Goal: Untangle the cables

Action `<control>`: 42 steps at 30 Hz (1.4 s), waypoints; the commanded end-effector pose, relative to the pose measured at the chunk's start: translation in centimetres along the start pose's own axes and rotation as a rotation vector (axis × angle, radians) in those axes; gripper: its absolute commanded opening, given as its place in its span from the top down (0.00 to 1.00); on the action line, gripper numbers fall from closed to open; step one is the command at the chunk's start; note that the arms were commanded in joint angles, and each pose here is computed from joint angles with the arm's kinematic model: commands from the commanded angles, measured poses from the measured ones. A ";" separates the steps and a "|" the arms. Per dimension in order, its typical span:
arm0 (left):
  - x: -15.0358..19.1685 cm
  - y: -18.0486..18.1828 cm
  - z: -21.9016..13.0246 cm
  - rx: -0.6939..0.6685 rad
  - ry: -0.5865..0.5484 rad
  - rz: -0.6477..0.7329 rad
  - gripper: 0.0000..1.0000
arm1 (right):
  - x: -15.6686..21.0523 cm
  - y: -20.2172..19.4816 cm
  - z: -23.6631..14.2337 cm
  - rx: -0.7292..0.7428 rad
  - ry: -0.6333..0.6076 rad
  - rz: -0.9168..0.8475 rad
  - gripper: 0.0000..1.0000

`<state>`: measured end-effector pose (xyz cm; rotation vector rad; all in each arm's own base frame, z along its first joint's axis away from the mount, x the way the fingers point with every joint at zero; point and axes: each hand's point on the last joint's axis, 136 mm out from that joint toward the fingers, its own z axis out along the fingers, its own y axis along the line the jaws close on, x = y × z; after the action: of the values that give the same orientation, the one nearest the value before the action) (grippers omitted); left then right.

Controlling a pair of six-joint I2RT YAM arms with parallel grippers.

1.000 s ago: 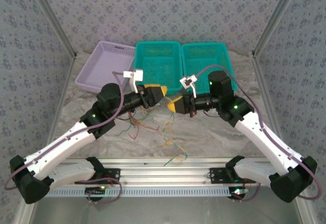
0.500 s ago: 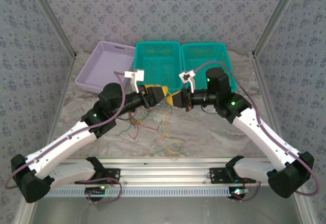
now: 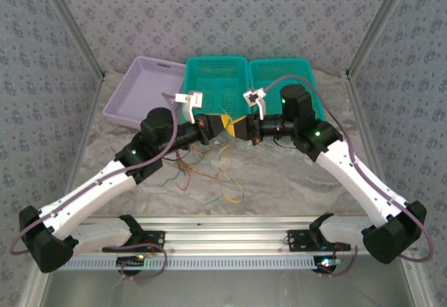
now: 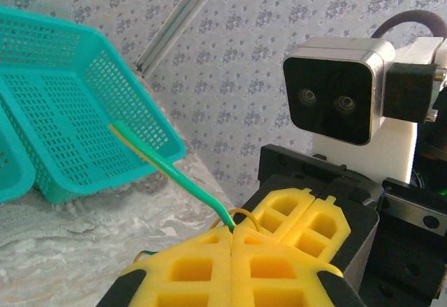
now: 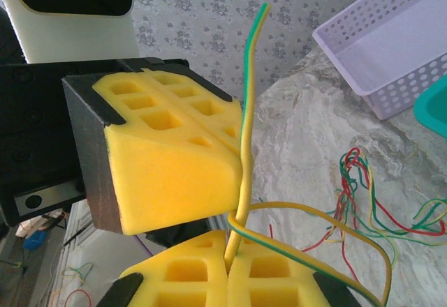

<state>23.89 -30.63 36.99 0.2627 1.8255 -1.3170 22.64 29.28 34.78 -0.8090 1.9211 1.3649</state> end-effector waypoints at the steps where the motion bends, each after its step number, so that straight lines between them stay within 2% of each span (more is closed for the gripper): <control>1: -2.5 0.2 -0.3 -0.032 -0.069 0.024 1.00 | 0.7 0.9 -0.5 -0.016 0.028 -0.028 1.00; 2: -2.5 0.2 -0.4 -0.033 -0.071 0.025 1.00 | 0.8 0.7 -0.6 -0.010 0.029 -0.027 1.00; 4: -2.6 0.4 -0.5 -0.046 -0.076 0.030 1.00 | 1.1 0.4 -0.9 0.010 0.032 -0.024 0.84; 6: -2.7 0.7 -0.8 -0.065 -0.085 0.037 1.00 | 2.1 -0.3 -1.1 0.029 0.041 -0.002 0.76; 8: -2.8 0.9 -1.2 -0.080 -0.092 0.043 1.00 | 2.6 -0.5 -1.6 0.049 0.037 0.002 0.56; 10: -2.8 1.1 -1.5 -0.092 -0.095 0.046 1.00 | 2.8 -0.9 -2.3 0.073 0.015 0.009 0.46; 17: -2.2 1.7 -1.8 -0.111 -0.073 0.048 1.00 | 3.1 -2.5 -3.2 0.129 -0.014 0.065 0.44; 18: -1.9 2.0 -1.9 -0.122 -0.067 0.046 1.00 | 3.6 -3.6 -3.1 0.175 -0.005 0.083 0.44; 20: -1.2 2.8 -2.3 -0.149 -0.054 0.042 1.00 | 5.1 -6.3 -2.7 0.269 0.024 0.140 0.37; 23: 0.3 4.4 -2.9 -0.206 -0.017 0.039 1.00 | 8.4 -10.5 -1.4 0.397 0.103 0.234 0.38; 24: 0.8 4.9 -3.1 -0.221 -0.008 0.034 0.88 | 9.5 -11.4 -0.7 0.410 0.129 0.249 0.38; 26: 1.8 5.6 -3.5 -0.239 0.015 0.034 0.76 | 11.4 -12.9 0.7 0.449 0.181 0.270 0.38; 29: 3.2 7.2 -4.4 -0.294 0.038 0.027 0.42 | 13.5 -14.6 2.4 0.526 0.272 0.263 0.38; 30: 3.7 7.6 -4.8 -0.305 0.039 0.026 0.36 | 14.2 -15.2 3.0 0.566 0.298 0.250 0.38; 34: 5.3 9.0 -5.9 -0.356 0.072 0.028 0.26 | 14.8 -17.3 4.6 0.638 0.314 0.217 0.38; 39: 6.5 9.8 -6.7 -0.387 0.094 0.037 0.22 | 13.7 -20.4 4.5 0.794 0.297 0.155 0.38; 42: 6.9 10.1 -7.1 -0.400 0.100 0.043 0.22 | 13.9 -20.6 5.7 0.772 0.320 0.152 0.37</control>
<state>22.38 -22.82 25.57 0.1406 2.1162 -0.9299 29.51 26.91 10.12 -0.4989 2.5858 0.5381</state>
